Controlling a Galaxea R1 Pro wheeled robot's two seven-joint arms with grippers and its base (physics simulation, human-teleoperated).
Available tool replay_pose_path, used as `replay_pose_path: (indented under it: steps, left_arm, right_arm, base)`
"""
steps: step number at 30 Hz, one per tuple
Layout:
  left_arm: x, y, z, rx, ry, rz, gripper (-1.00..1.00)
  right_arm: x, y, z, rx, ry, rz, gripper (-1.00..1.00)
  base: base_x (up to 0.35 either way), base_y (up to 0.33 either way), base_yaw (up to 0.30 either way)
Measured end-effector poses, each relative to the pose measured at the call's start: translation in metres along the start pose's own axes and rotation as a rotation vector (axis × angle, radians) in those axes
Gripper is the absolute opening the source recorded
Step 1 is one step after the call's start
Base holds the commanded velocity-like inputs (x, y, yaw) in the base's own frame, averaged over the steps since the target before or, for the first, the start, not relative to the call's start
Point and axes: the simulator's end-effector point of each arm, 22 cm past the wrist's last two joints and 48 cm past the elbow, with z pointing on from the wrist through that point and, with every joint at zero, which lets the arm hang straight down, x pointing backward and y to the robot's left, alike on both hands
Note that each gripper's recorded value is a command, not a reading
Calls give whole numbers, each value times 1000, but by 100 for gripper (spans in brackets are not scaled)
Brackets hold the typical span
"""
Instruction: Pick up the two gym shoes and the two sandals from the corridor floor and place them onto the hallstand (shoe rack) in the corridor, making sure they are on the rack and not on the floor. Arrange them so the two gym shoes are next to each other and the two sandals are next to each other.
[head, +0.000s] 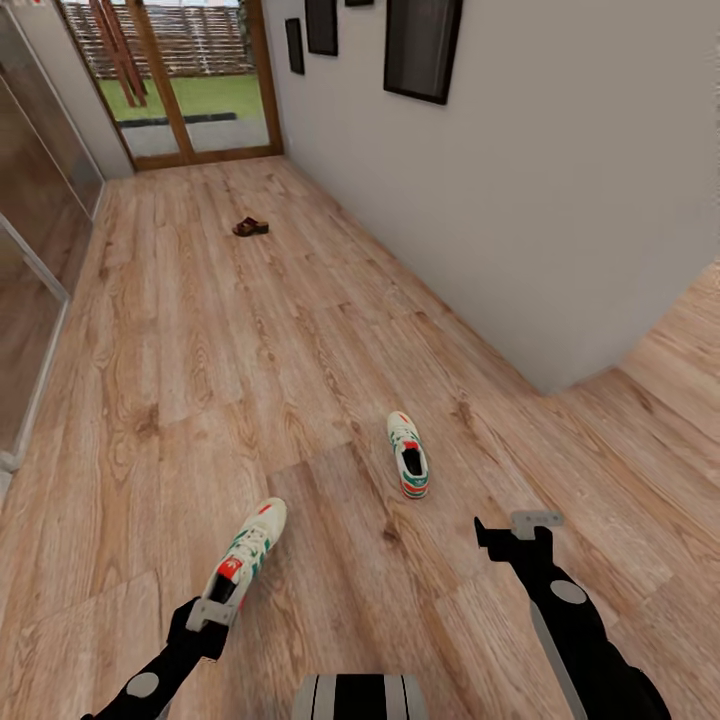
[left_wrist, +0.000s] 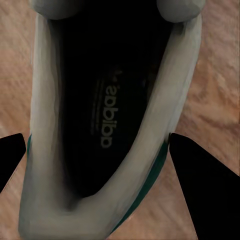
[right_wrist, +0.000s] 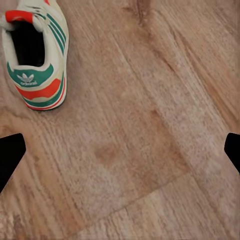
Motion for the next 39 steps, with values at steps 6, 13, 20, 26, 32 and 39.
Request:
replay_pose_path:
  steps: [6, 13, 20, 26, 32, 39]
  left_arm:
    - [-36, 17, 0, -59, -73, -116, -100]
    - [-77, 40, -6, -133, -165, -233, -100]
    - [-90, 65, -19, -225, -197, -268, -100]
    - [-105, 70, -28, -245, -230, -276, -100]
    - [-122, 73, -36, -249, -265, -278, -100]
    - [-141, 76, -46, -251, -305, -278, -100]
  right_arm:
    - [-13, 0, -6, 0, -25, 3, 100]
    - [-32, -3, -15, 4, -63, 6, 100]
    - [-35, -4, -21, 5, -66, 7, 100]
    - [-33, -5, -25, 2, -61, 8, 100]
    - [-35, -5, -30, 1, -63, 9, 100]
    - [-41, -7, -37, 2, -84, 11, 100]
  base:
    - [0, 0, 0]
    - [0, 0, 0]
    - [0, 0, 0]
    - [0, 0, 0]
    - [0, 0, 0]
    - [0, 0, 0]
